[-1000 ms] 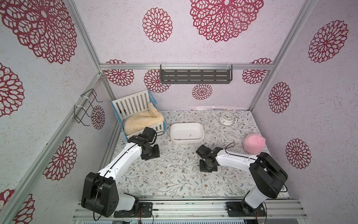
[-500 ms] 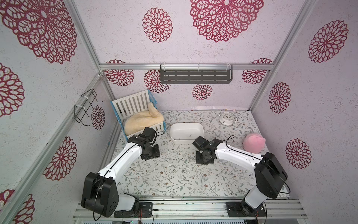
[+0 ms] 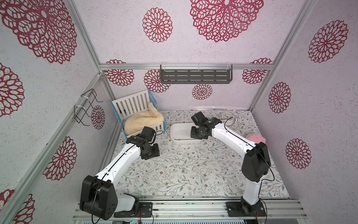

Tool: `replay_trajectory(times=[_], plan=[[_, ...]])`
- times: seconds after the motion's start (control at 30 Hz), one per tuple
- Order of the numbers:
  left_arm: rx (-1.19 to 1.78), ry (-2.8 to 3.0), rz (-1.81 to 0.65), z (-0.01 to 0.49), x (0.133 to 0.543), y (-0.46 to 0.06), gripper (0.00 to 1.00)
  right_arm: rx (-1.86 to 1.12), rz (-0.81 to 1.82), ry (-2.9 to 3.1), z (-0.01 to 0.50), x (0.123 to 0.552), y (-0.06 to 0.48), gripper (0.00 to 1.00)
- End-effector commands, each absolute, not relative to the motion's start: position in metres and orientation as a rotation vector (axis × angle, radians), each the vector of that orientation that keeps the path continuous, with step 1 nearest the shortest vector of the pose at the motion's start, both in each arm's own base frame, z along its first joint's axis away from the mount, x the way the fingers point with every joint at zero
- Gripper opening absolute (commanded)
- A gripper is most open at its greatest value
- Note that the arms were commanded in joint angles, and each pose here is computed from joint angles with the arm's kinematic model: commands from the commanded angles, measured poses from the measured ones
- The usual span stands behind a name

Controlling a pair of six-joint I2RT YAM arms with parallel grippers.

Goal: Put the screws on the desktop into the storage box
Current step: Pick up the screw from the center of the board, then place the screw in the storage box.

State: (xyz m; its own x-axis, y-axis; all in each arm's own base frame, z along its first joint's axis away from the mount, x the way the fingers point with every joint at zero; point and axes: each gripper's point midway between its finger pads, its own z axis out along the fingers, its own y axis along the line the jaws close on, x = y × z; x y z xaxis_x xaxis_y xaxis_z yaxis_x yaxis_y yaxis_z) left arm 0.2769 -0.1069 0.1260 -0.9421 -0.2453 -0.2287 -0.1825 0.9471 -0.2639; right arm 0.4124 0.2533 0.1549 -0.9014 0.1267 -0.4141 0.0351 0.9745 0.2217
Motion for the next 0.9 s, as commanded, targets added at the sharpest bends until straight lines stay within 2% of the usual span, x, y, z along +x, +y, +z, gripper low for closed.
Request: replay_trajectory(times=[0.0, 0.27, 0.57, 0.7, 0.87], plan=[[-0.337, 2.785, -0.398, 0.142, 0.283, -0.109, 0.47, 0.091, 0.306, 2.643, 0.155, 0.447, 0.262, 0.00], [-0.349, 2.775, -0.407, 0.144, 0.280, -0.109, 0.47, 0.074, 0.367, 2.670, 0.119, 0.506, 0.305, 0.00], [-0.347, 2.784, -0.398, 0.141, 0.279, -0.108, 0.47, 0.103, 0.433, 2.722, 0.075, 0.519, 0.323, 0.01], [-0.345, 2.790, -0.399, 0.139, 0.279, -0.109, 0.48, 0.094, 0.457, 2.710, 0.078, 0.521, 0.327, 0.09], [-0.344, 2.792, -0.401, 0.139, 0.280, -0.109, 0.48, 0.048, 0.453, 2.670, 0.099, 0.520, 0.329, 0.27]])
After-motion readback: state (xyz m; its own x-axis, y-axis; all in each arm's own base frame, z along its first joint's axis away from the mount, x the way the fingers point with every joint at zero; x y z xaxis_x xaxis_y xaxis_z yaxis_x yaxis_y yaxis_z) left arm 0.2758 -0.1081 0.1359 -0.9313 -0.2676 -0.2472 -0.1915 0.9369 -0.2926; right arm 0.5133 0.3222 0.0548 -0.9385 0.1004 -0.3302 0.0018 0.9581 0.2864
